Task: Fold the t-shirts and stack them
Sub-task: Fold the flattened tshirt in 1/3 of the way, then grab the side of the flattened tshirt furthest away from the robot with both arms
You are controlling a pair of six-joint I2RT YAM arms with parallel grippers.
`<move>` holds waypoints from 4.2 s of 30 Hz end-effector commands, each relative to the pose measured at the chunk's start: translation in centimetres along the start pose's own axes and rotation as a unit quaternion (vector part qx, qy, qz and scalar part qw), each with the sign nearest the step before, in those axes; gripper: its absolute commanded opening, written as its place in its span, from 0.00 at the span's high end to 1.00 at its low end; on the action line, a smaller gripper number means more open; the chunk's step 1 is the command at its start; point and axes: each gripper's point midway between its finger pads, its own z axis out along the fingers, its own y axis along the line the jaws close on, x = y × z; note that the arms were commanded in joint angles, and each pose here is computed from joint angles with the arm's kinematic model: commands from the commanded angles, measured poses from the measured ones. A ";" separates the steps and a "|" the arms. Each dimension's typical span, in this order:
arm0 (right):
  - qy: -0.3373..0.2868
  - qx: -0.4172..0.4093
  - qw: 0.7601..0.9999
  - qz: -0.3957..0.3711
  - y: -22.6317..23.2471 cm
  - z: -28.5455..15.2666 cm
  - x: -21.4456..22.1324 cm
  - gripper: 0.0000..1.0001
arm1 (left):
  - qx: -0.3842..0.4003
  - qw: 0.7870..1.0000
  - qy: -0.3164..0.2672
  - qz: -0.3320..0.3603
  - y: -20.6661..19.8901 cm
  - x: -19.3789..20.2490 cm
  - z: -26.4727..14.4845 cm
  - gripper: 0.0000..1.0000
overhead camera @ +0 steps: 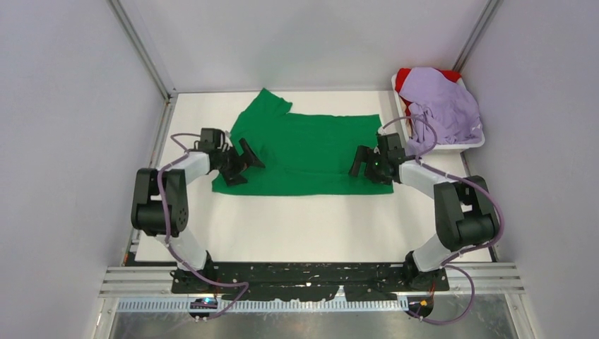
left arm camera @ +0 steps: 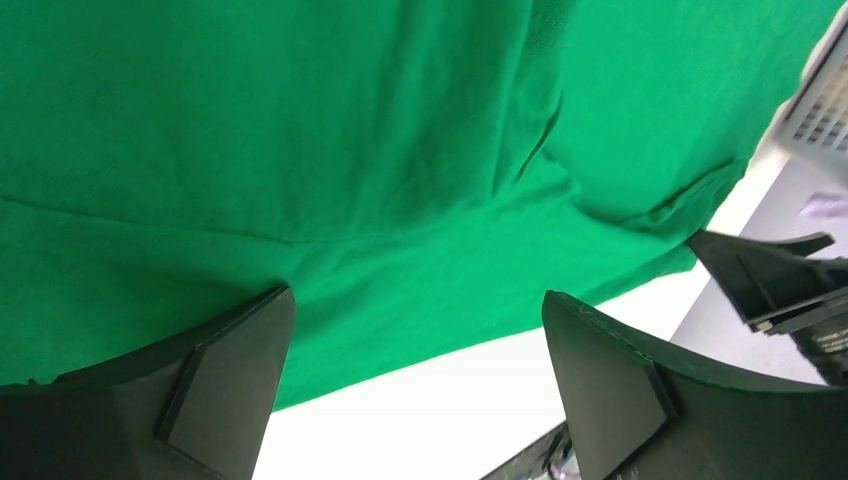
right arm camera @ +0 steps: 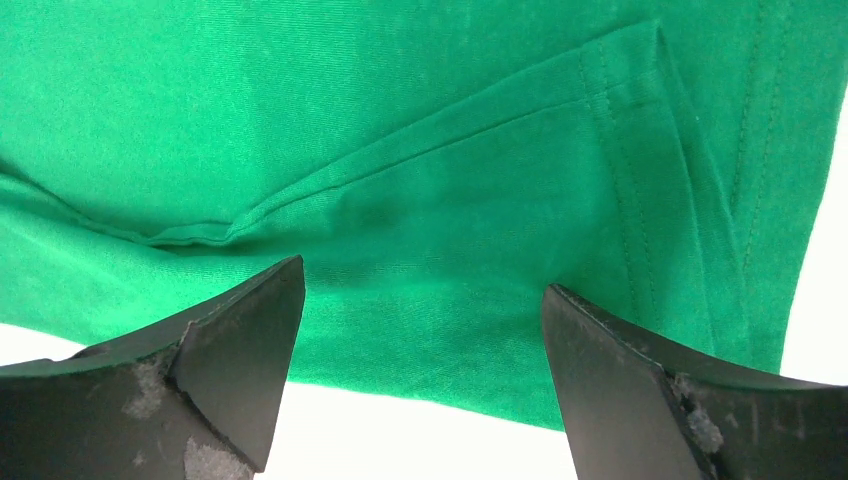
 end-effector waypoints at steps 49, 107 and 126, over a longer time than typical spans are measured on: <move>-0.013 -0.050 0.999 0.006 -0.6 -13.0 9.0 0.05 | -0.024 0.994 -0.110 0.011 4.4 13.8 -13.1 0.00; -0.077 0.015 0.997 0.028 -0.1 -6.1 -0.1 0.05 | -0.175 0.979 -0.074 0.074 -2.8 -16.8 5.8 0.43; -0.121 0.034 0.992 -0.006 1.7 -5.1 -7.0 0.05 | -0.064 0.983 -0.056 0.164 -7.2 -14.0 2.9 1.00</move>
